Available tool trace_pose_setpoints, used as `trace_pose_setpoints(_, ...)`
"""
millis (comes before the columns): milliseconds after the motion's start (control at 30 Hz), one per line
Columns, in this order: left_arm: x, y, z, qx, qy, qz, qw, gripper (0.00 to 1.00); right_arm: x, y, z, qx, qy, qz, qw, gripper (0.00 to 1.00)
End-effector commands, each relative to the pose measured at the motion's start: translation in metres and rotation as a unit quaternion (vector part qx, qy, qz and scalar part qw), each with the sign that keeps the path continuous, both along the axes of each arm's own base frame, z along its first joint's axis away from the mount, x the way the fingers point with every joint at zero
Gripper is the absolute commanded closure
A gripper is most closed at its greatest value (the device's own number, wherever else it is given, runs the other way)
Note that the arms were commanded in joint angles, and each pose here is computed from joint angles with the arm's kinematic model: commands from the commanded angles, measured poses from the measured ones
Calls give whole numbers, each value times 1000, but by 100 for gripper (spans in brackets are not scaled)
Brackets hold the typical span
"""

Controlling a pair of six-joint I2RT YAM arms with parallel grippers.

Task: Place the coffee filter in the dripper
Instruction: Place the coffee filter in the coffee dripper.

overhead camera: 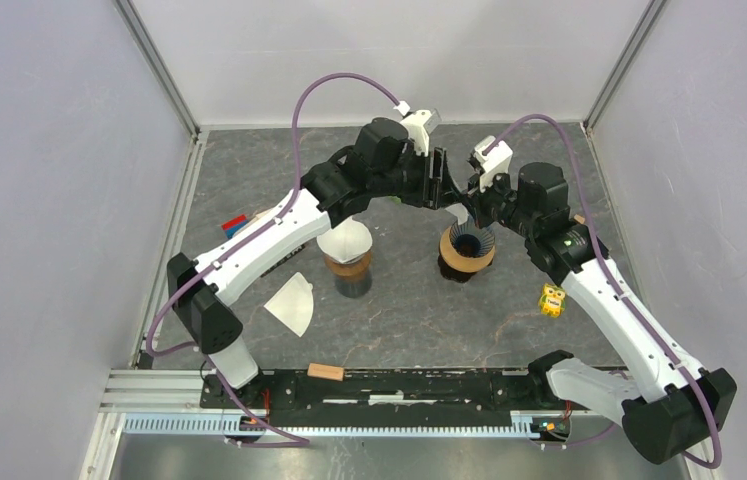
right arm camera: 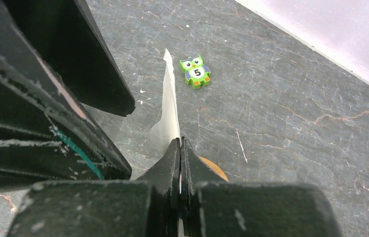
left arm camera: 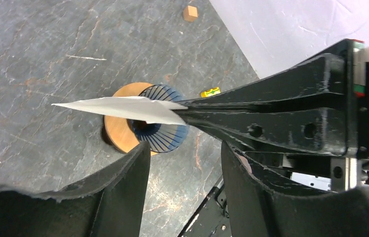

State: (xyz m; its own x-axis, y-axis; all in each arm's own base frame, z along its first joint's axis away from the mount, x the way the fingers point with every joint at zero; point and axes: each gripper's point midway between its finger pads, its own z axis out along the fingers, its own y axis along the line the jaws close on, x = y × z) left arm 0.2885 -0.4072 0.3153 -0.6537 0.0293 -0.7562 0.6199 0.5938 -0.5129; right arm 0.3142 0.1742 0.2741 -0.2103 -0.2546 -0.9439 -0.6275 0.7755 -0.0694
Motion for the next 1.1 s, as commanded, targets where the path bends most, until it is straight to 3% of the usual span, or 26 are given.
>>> trace_pose_setpoints(0, 2, 9, 15, -10, 14, 41, 999, 39, 8, -2, 23, 16, -26, -18, 999, 100)
trace_pose_setpoints(633, 22, -2, 6, -2, 7, 62, 998, 38, 2, 0, 21, 26, -21, -8, 999, 100)
trace_pose_setpoints(1067, 26, -3, -9, 11, 11, 65, 998, 42, 1, -3, 22, 26, -24, -11, 999, 100)
